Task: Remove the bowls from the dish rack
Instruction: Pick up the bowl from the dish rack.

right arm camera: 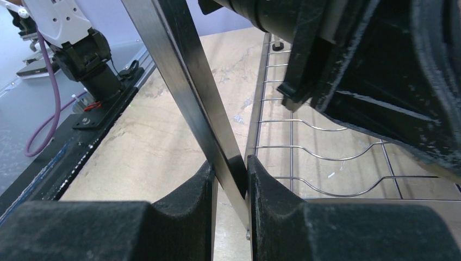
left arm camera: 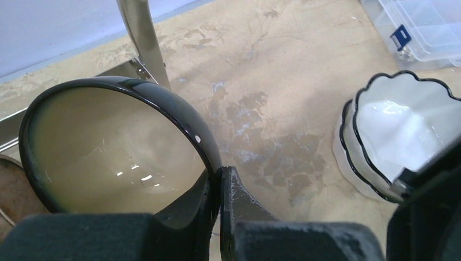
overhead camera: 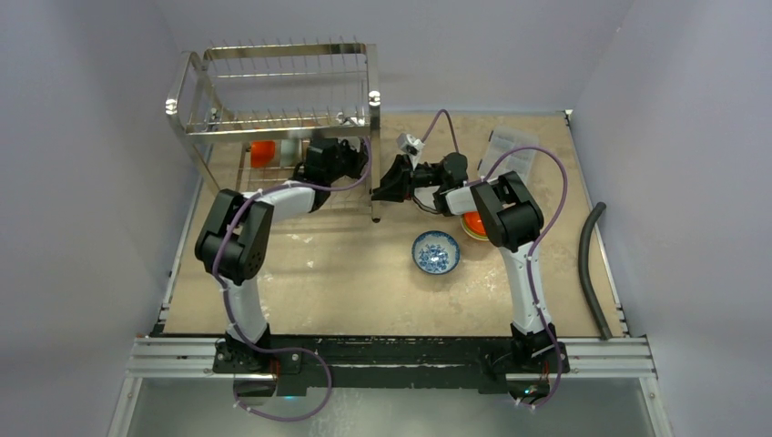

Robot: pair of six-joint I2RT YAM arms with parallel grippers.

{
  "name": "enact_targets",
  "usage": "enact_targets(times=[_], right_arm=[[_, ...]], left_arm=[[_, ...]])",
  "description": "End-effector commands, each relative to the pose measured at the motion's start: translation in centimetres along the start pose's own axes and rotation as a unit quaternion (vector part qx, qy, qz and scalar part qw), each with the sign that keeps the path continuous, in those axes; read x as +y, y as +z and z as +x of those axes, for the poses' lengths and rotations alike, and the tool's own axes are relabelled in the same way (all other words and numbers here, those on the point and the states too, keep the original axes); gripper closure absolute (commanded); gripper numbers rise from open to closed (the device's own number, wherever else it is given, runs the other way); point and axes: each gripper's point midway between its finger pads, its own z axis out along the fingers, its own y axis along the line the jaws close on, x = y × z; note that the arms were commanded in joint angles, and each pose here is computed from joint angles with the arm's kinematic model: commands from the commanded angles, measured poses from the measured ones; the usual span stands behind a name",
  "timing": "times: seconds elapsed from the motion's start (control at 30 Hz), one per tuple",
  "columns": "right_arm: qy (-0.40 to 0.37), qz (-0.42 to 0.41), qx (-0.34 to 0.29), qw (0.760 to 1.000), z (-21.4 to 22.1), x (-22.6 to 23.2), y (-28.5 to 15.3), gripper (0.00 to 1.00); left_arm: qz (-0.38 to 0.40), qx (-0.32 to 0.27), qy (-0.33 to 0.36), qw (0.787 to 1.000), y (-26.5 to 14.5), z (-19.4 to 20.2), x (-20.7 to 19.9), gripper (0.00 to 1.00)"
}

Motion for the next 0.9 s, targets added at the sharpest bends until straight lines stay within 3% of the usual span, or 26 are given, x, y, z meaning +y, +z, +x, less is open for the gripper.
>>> enact_targets(times=[0.0, 0.87], right_arm=[[-0.213, -0.066, -0.030, 0.974, -3.9, 4.7, 1.9, 1.00], [-0.206, -0.050, -0.047, 0.976, -4.4, 4.1, 1.8, 1.00]], left_arm=[[0.040, -0.094, 0.004, 0.995, -2.5, -6.9, -2.0, 1.00], [-0.014, 0.018, 0.047, 0.999, -10.0, -5.3, -1.6, 1.00]])
